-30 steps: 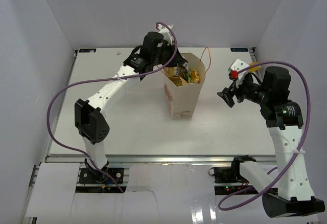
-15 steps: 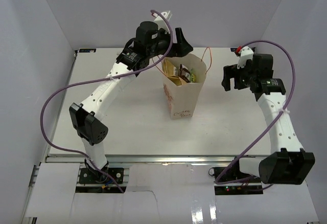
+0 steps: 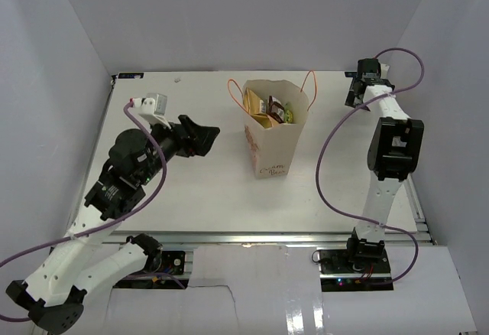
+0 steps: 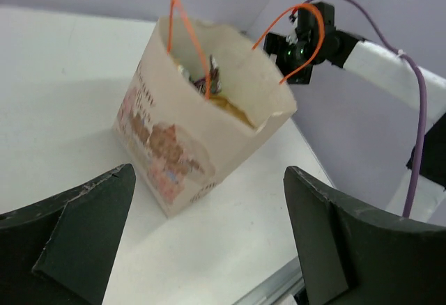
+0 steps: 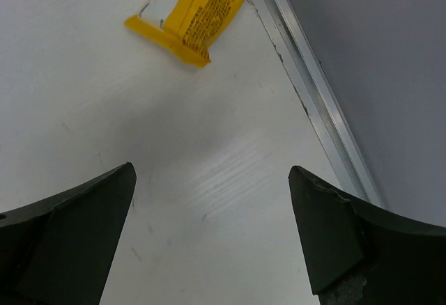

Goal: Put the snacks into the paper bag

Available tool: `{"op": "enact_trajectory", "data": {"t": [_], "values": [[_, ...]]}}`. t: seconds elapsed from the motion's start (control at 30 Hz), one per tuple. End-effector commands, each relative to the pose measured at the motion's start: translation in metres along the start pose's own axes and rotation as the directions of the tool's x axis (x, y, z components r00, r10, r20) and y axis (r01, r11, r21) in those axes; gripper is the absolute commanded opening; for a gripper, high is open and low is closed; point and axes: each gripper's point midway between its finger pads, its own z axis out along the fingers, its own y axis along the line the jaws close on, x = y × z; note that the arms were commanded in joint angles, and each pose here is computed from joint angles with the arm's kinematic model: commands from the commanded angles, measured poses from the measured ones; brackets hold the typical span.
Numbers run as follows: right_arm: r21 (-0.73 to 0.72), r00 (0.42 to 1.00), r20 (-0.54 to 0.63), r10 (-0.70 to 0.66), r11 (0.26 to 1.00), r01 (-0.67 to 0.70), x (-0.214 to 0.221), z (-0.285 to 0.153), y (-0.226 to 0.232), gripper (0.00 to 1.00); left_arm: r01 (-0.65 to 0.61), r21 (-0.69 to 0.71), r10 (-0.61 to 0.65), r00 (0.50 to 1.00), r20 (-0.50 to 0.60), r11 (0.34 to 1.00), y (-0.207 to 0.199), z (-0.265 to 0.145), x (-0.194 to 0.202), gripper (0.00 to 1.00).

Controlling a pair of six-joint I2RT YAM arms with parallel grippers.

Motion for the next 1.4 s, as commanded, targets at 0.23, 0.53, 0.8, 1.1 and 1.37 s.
{"op": "enact_trajectory", "data": {"t": [0.23,0.53,0.8,1.1,1.37], "values": [[0.158,0.97,0.122,0.211,0.961,-0.229,-0.046,0.041,-0.005,0.97,0.096,-0.171,-0.129,0.972,-0.195,0.981,0.043,0.006,0.079,0.98],[0.138,0.94,0.129,0.316,0.933,-0.332,-0.045,0.075,-0.004,0.95,0.103,-0.166,-0.145,0.955,-0.26,0.981,0.041,0.039,0.094,0.98],[0.105,0.916,0.155,0.37,0.916,-0.388,-0.049,0.113,-0.012,0.91,0.201,-0.159,-0.237,0.937,-0.257,0.967,0.033,0.047,0.099,0.98],[-0.016,0.92,0.038,0.391,0.92,-0.391,-0.017,0.145,0.017,0.69,0.295,-0.171,-0.328,0.919,-0.22,0.94,0.027,0.043,0.09,0.98],[-0.09,0.928,-0.032,0.37,0.924,-0.372,0.006,0.149,0.029,0.34,0.355,-0.15,-0.379,0.905,-0.19,0.923,0.021,0.023,0.086,0.98]]}}
